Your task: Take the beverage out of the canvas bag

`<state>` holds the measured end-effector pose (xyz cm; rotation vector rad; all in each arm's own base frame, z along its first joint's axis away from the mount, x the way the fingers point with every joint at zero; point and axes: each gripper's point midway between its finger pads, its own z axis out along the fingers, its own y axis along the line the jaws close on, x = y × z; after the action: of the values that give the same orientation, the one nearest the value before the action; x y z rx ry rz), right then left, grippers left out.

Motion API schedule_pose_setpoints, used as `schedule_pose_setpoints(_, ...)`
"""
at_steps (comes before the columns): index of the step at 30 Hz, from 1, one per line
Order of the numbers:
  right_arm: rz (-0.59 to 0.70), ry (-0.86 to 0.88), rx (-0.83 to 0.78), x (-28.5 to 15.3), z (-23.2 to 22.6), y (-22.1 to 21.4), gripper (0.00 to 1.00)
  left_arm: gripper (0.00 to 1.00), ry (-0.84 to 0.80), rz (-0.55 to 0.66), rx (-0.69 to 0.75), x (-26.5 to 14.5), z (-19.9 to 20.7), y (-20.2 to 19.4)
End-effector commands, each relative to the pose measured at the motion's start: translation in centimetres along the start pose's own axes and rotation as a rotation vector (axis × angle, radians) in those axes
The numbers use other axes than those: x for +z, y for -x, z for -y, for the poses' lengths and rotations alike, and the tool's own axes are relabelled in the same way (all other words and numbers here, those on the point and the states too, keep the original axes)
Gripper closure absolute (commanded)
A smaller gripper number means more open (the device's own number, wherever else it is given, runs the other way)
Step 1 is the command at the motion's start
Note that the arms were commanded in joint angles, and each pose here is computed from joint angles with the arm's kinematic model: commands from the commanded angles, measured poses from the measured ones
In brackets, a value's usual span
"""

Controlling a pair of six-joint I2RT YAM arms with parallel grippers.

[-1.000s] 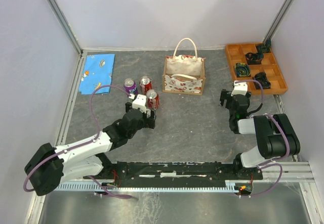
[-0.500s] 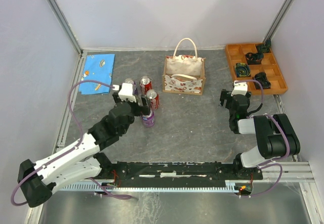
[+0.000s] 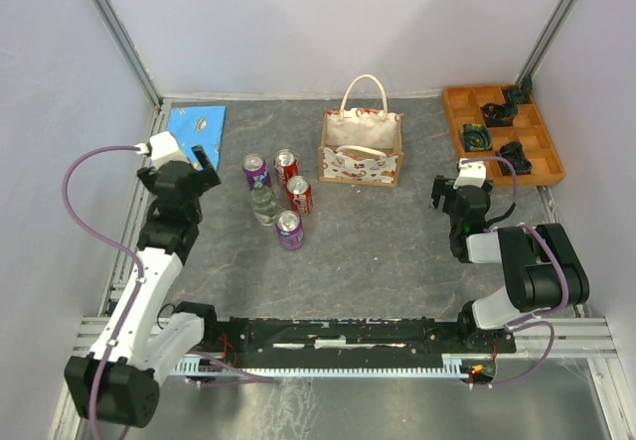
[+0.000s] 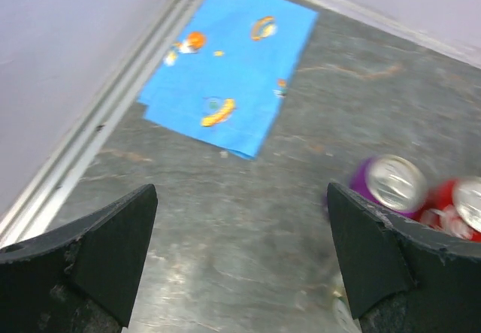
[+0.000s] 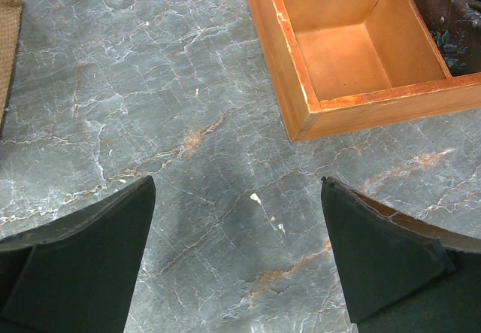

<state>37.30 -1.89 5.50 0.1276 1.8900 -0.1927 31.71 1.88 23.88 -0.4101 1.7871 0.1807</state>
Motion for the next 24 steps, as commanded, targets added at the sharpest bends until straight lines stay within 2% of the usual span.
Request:
schedule_pose_setpoints(1, 0.052, 0.007, 0.0, 0.6, -0.2, 1.9, 0.01, 0.01, 0.05, -0.03, -0.026, 2.4, -3.7, 0.0)
schedule_pose_setpoints(4, 0.052, 0.007, 0.0, 0.6, -0.2, 1.9, 0.01, 0.01, 0.072, -0.043, -0.081, 3.8, -5.2, -0.3)
schedule_pose_setpoints(14, 0.051, 0.007, 0.0, 0.6, -0.3, 1.9, 0.01, 0.01, 0.162, -0.137, -0.154, 5.8, -5.9, -3.2)
schedule_pose_setpoints(24, 0.052, 0.007, 0.001, 0.6, -0.2, 1.9, 0.01, 0.01, 0.221, -0.087, -0.165, 4.9, -7.2, -2.6)
